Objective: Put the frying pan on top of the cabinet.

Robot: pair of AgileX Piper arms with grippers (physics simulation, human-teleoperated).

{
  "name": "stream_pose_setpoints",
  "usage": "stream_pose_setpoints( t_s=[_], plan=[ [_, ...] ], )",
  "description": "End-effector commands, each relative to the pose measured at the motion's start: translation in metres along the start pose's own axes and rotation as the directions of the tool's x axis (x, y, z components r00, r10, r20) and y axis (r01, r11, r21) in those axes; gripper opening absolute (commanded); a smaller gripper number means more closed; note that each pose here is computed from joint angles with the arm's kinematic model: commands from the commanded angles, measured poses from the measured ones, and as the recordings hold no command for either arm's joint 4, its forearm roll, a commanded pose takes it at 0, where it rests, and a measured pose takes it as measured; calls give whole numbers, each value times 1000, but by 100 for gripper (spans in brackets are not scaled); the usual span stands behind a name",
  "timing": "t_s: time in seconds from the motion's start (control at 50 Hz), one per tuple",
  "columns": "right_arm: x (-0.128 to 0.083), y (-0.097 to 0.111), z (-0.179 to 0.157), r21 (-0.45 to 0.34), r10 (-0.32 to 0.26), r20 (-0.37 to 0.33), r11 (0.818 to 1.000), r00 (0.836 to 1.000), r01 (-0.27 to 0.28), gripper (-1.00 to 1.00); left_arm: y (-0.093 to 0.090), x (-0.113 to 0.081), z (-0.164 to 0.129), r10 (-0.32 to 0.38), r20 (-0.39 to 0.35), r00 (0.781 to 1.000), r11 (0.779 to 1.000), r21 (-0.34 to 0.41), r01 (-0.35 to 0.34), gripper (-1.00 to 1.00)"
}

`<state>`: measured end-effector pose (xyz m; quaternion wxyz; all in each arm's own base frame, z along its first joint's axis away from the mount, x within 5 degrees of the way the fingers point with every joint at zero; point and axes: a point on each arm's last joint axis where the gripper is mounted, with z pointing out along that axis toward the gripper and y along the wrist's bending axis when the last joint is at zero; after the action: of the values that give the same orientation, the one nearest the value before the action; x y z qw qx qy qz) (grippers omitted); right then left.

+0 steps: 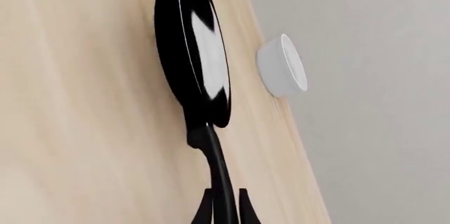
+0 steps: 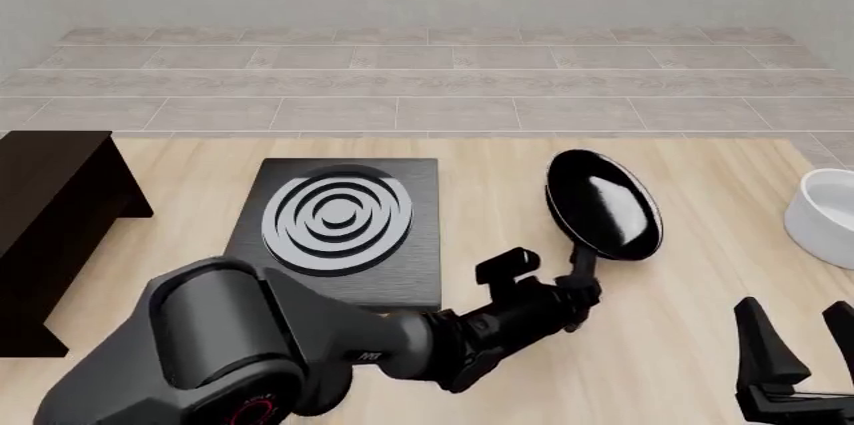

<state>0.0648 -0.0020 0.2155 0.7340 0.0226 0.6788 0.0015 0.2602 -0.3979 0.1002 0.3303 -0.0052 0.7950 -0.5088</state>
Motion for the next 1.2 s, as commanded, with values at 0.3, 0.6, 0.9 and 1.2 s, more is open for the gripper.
stream_pose_setpoints(
  t_s=[0.3, 0.6, 0.9, 1.2],
  plan=[
    [0, 0, -1, 0, -9, 0, 1000, 1000, 9, 100, -32, -60, -47, 38, 127, 991, 997, 58, -46, -100],
    [0, 0, -1, -3, -16, -1, 1000, 1000, 16, 100, -53, -73, -84, 21, 171, 985, 992, 119, -42, -100],
    [0, 0, 0, -4, -15, -4, 1000, 1000, 15, 100, -47, -130, -132, 22, 305, 952, 997, 64, -44, -100],
    [0, 0, 0, -3, -13, -2, 1000, 1000, 13, 100, -40, -176, -220, -18, 482, 876, 999, 36, 1, -100]
  ],
)
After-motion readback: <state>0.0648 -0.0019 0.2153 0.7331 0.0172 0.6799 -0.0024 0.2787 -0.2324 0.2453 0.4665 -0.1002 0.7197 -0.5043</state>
